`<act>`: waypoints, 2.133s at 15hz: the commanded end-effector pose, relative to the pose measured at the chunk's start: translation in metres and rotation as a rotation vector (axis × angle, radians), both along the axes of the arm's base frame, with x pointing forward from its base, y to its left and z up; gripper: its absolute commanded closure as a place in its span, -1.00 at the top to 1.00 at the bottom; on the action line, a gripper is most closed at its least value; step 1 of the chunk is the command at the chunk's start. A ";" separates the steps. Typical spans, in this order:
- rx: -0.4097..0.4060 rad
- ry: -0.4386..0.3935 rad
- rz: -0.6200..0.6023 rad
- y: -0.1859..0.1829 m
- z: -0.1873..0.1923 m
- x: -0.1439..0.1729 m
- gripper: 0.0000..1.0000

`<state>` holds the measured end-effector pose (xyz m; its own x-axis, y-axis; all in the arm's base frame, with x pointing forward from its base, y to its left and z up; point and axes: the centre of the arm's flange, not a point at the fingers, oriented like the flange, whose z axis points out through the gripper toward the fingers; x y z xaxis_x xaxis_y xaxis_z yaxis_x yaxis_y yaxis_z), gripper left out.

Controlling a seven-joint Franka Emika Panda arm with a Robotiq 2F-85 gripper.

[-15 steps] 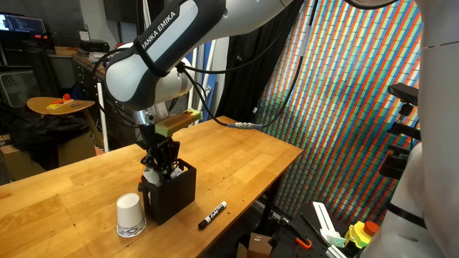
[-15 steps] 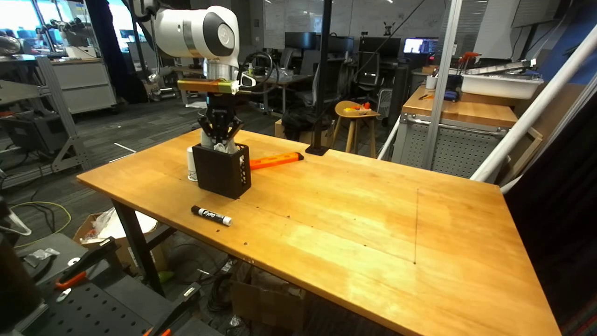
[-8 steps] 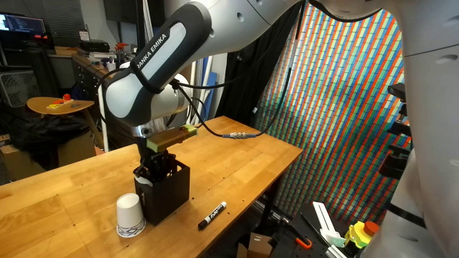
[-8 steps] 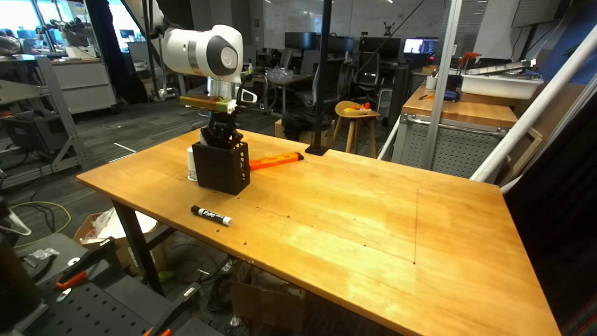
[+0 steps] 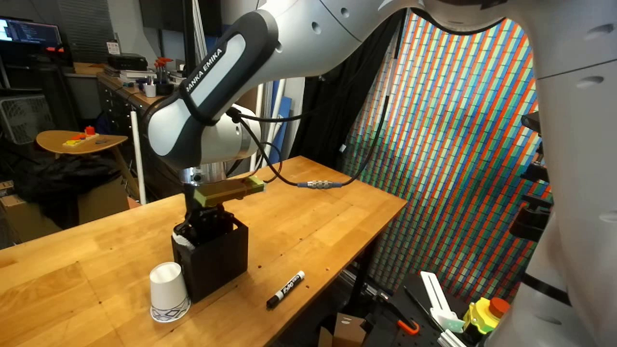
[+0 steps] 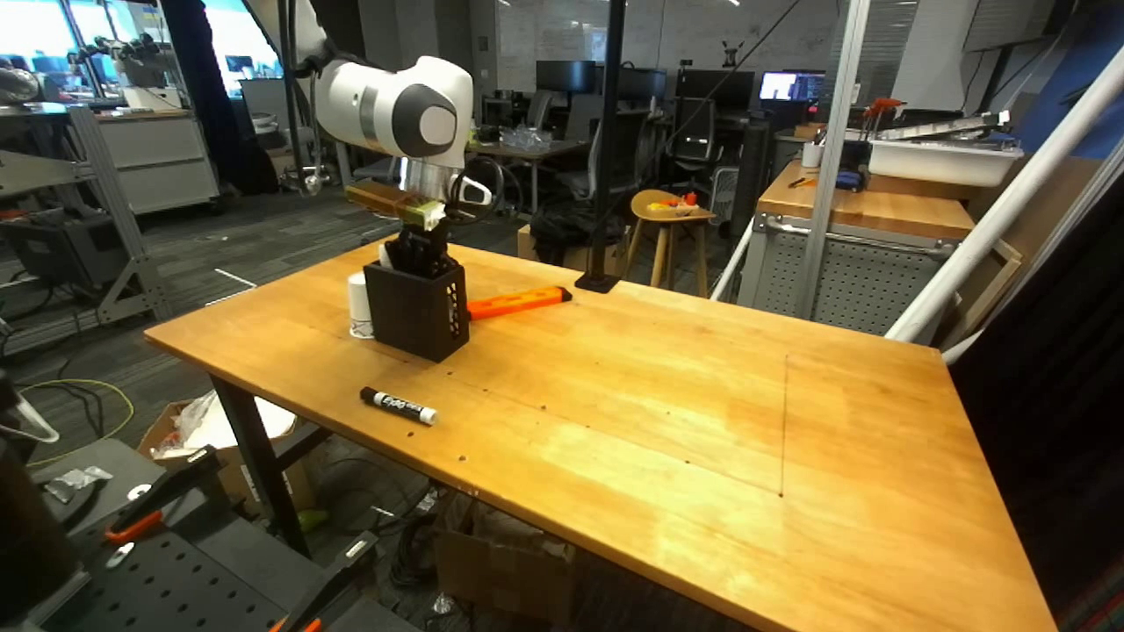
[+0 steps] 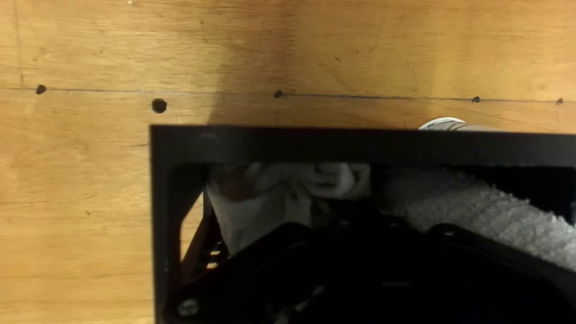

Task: Put the towel inside the black box

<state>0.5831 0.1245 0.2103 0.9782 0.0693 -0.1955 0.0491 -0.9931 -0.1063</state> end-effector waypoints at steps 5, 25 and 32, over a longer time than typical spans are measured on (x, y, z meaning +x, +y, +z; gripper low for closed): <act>-0.018 -0.025 0.017 -0.011 0.067 -0.011 0.26; -0.111 -0.056 0.318 0.099 0.136 0.003 -0.52; -0.117 -0.018 0.297 0.082 0.106 0.008 0.36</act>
<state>0.5812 0.2101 0.3164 0.9258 0.3184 -0.2040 0.3261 -0.9453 0.0045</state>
